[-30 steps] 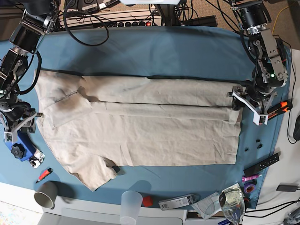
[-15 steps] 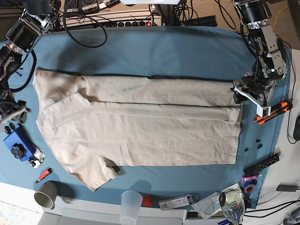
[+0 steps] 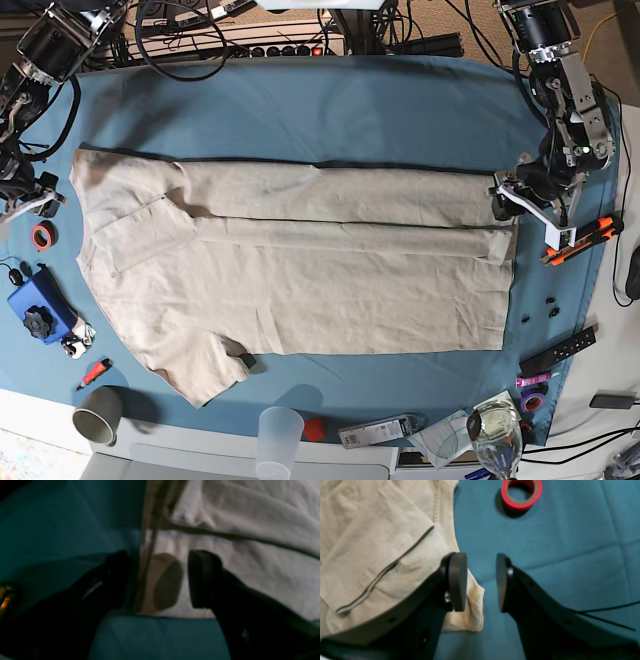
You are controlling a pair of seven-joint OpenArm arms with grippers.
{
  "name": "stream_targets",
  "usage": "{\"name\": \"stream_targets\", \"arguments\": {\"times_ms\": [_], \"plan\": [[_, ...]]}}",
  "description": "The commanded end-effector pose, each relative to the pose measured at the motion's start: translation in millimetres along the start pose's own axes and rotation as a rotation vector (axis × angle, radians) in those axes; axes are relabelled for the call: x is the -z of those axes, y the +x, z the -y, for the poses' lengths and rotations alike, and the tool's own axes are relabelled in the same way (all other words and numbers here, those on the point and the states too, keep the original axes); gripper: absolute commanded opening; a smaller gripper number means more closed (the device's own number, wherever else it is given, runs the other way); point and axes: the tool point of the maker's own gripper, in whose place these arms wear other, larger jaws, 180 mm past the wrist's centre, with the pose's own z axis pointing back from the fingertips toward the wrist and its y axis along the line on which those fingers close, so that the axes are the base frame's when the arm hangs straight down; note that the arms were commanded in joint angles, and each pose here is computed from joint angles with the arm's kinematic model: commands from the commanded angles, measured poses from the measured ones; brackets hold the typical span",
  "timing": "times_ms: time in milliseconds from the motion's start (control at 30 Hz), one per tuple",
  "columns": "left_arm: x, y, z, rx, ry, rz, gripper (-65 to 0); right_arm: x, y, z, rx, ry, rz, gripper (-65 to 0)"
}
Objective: Fold the T-shirt properly
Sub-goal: 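Regrasp the folded edge corners with both grippers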
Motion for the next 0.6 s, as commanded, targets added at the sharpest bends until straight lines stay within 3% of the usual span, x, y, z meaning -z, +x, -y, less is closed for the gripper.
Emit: {"name": "stream_targets", "arguments": {"times_ms": [0, 333, 567], "plan": [[0.3, -16.2, 3.5, -0.001, -0.016, -0.078, -27.4, -8.5, 16.1, 6.0, -0.012, -0.016, 0.037, -44.8], [-0.1, -14.0, 10.4, 0.009, -0.054, -0.069, -27.4, 16.6, -44.1, -15.1, 0.062, 0.038, -0.084, -44.8], [-0.3, -13.4, 9.5, 0.010, -0.052, -0.067, -27.4, 27.4, -72.4, -11.8, 0.051, -0.009, -0.159, -44.8]]}}
